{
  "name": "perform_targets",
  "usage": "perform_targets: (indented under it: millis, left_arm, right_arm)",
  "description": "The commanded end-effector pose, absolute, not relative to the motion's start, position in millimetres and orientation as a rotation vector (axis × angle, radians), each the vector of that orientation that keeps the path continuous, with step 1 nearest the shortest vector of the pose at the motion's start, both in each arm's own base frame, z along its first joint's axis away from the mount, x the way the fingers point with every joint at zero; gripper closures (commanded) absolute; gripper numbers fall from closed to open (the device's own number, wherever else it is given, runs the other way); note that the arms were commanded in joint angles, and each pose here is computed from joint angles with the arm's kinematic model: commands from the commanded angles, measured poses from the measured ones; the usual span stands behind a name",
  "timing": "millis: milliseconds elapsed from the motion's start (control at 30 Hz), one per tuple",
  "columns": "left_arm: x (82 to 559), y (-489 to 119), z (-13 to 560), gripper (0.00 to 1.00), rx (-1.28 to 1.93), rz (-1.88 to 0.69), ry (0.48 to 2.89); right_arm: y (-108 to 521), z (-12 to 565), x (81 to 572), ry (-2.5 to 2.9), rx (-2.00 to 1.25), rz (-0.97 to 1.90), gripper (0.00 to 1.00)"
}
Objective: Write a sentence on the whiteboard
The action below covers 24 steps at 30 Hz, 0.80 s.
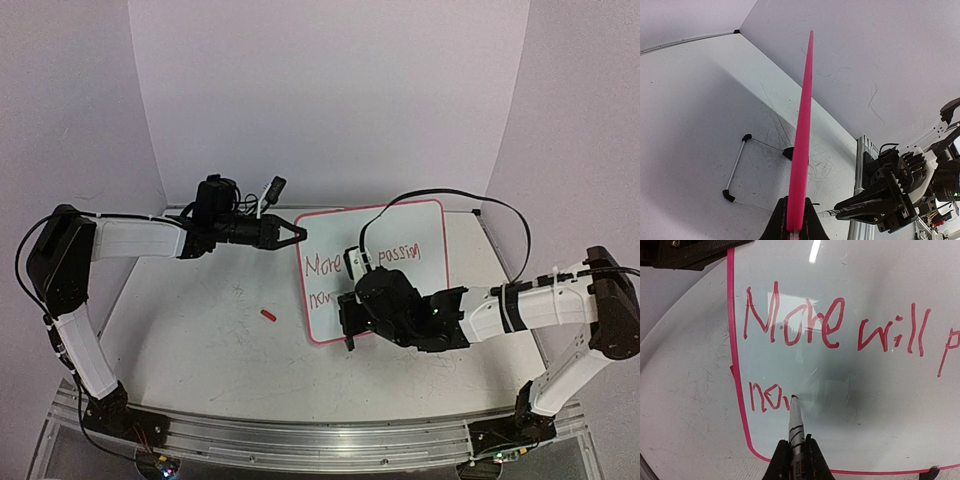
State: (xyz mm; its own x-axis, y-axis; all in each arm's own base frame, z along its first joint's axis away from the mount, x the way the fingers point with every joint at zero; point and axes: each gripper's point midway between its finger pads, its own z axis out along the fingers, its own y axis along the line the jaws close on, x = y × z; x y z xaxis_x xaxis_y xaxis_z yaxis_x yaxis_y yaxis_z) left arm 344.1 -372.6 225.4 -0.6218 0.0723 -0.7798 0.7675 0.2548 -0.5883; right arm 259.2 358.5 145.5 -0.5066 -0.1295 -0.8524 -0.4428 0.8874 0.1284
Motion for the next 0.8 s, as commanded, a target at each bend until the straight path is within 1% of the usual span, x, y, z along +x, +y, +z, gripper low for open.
perform_targets:
  millis: [0, 333, 767]
  left_arm:
    - [337, -378, 242, 1.0, 0.785, -1.404, 1.878]
    - [337, -378, 243, 1.0, 0.784, -1.404, 1.877]
    - [337, -378, 241, 1.0, 0.784, -1.404, 1.881]
  right_arm:
    - [347, 149, 265, 2.093, -0.353, 0.406, 1.0]
    - [339, 136, 258, 2.128, -0.345, 0.415, 1.0]
    - [346, 156, 269, 2.077, -0.333, 0.387, 1.0]
